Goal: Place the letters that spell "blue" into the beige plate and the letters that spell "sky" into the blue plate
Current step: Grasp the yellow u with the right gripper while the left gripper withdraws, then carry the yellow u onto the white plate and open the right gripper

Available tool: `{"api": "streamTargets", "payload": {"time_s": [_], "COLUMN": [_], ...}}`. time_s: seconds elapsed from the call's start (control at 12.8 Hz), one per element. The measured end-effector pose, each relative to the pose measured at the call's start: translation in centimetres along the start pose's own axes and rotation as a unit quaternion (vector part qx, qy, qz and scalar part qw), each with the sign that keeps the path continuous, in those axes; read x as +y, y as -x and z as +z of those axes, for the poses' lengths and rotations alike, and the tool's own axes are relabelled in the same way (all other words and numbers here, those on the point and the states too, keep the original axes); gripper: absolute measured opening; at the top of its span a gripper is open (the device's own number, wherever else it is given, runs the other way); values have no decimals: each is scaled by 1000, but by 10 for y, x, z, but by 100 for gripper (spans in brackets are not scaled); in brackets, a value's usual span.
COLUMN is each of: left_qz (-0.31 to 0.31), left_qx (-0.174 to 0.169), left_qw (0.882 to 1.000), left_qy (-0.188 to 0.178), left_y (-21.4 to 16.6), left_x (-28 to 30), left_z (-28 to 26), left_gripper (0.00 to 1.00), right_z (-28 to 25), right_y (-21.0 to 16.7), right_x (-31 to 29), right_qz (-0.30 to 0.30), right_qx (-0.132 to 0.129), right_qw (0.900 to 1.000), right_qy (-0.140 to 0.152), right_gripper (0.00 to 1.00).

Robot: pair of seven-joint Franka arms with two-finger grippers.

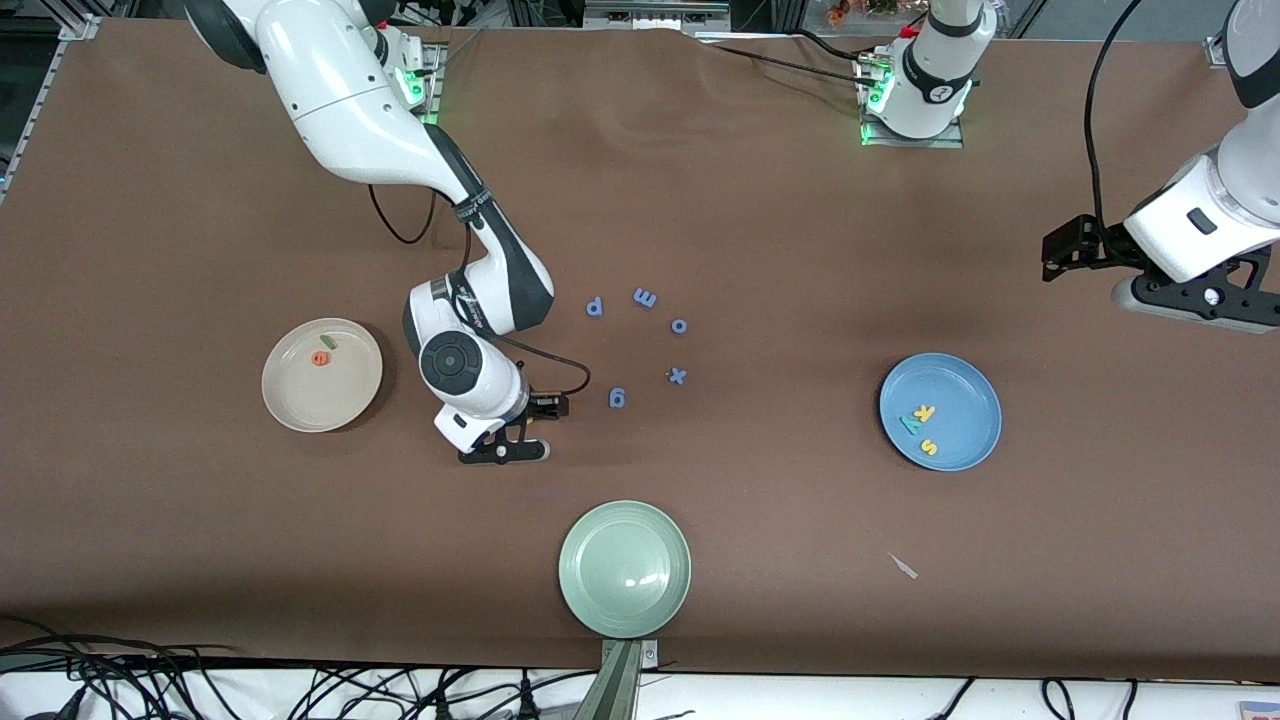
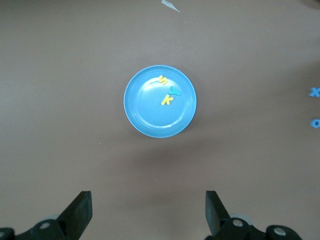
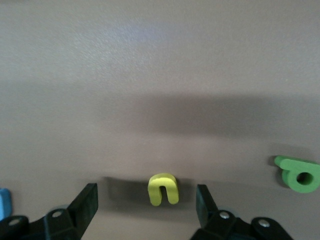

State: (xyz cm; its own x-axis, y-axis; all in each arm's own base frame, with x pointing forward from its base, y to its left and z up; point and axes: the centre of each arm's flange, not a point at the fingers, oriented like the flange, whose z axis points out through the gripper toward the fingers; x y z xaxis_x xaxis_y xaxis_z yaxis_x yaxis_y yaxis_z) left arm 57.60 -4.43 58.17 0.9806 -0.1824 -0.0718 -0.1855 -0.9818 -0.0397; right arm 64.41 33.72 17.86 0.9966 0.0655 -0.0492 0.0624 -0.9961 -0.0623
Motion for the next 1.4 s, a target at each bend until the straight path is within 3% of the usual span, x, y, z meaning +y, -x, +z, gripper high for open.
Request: {"api": "streamTargets", "payload": {"time_s": [0.23,0.31,0.55,0.86,1.4], "left_qz": [-9,-7,-11,-16,-21], "left_qx": [9,10,13,8,2], "left_qw": [1000,1000,1000,1000,1000], "left_qy": [-8,-8,-9,-8,10], "left_y": [16,20,23,24,29], "left_x": [20,23,19,13,13], "left_z": [-2,-4,-6,-1,6], "left_gripper": [100,100,100,100,100], "right_z": [2,2,-5,-3,-66], "right_y": [-1,-1,-3,-2,-13], "right_x": [3,3,4,5,52], "right_qz": [2,2,3,3,-21], "right_qx": [-1,-1,1,-2,-50], "right_qw": [1000,1000,1000,1000,999], "right_qy": [1,1,-3,-1,5], "right_gripper": [54,54,27,26,26]}}
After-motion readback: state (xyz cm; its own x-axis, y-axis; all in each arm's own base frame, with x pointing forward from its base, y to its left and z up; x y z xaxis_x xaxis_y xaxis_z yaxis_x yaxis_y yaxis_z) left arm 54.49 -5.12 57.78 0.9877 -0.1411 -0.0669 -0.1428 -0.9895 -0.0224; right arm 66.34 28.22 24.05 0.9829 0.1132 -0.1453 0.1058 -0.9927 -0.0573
